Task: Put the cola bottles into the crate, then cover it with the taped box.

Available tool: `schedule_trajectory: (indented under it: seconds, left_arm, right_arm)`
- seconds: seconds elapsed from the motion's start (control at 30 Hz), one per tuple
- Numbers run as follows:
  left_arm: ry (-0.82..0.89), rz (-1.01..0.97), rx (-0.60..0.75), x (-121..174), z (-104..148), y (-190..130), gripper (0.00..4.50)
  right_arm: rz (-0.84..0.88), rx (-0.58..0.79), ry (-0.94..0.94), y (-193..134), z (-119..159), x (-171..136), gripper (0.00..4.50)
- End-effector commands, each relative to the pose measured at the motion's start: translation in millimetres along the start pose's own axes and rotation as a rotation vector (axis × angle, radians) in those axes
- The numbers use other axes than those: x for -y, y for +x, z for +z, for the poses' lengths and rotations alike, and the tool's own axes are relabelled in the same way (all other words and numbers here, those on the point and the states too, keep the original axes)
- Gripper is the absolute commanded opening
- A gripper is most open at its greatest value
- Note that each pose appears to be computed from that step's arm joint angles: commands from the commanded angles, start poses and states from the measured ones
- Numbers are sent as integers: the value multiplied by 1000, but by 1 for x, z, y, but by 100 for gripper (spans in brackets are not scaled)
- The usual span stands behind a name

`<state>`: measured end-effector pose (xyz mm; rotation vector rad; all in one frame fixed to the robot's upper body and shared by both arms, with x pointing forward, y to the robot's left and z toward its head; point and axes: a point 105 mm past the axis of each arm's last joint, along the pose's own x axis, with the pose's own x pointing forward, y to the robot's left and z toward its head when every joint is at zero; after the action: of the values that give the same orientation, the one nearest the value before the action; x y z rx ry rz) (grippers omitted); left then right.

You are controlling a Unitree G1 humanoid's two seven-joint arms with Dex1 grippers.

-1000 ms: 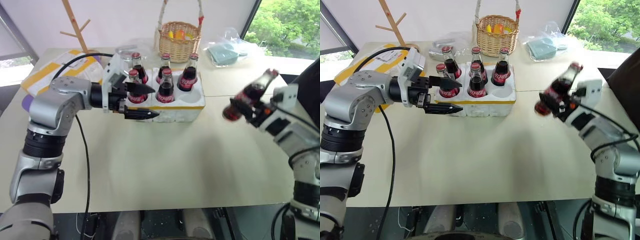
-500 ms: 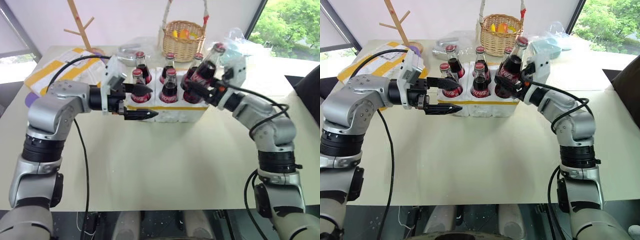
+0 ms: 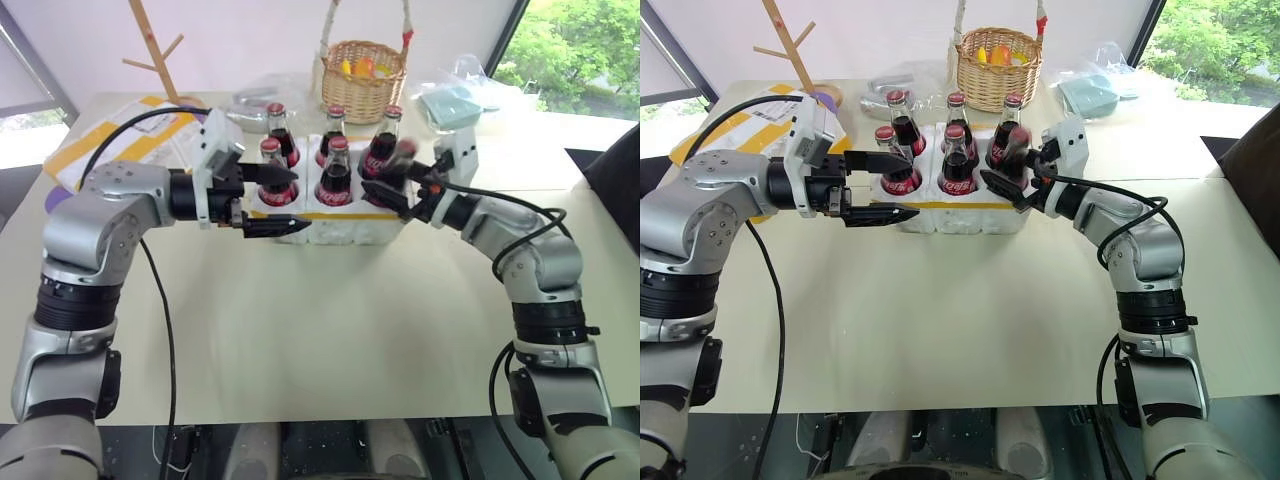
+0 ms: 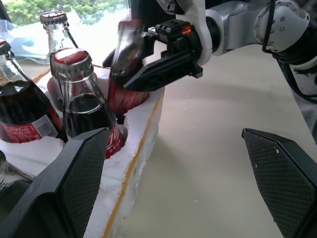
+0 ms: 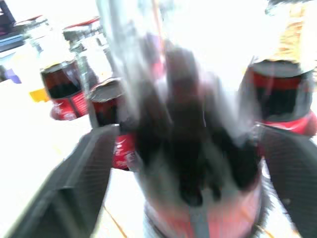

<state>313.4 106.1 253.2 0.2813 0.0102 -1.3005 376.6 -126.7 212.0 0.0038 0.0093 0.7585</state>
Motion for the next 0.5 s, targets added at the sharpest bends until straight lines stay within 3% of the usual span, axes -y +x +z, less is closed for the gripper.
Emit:
schedule_trajectory:
  seconds: [0.03, 0.13, 0.33, 0.5]
  left_arm:
    - [40, 1, 9, 2, 7, -1, 450]
    - [38, 8, 5, 2, 5, -1, 450]
    - [54, 122, -9, -2, -2, -15, 450]
    - [76, 300, -17, -15, -1, -36, 450]
  right_arm:
    - [2, 30, -36, 0, 8, -1, 439]
    - [-6, 32, -59, -4, 12, -1, 439]
    - [65, 0, -204, -79, 50, 0, 439]
    - [125, -24, -276, -115, 71, -14, 439]
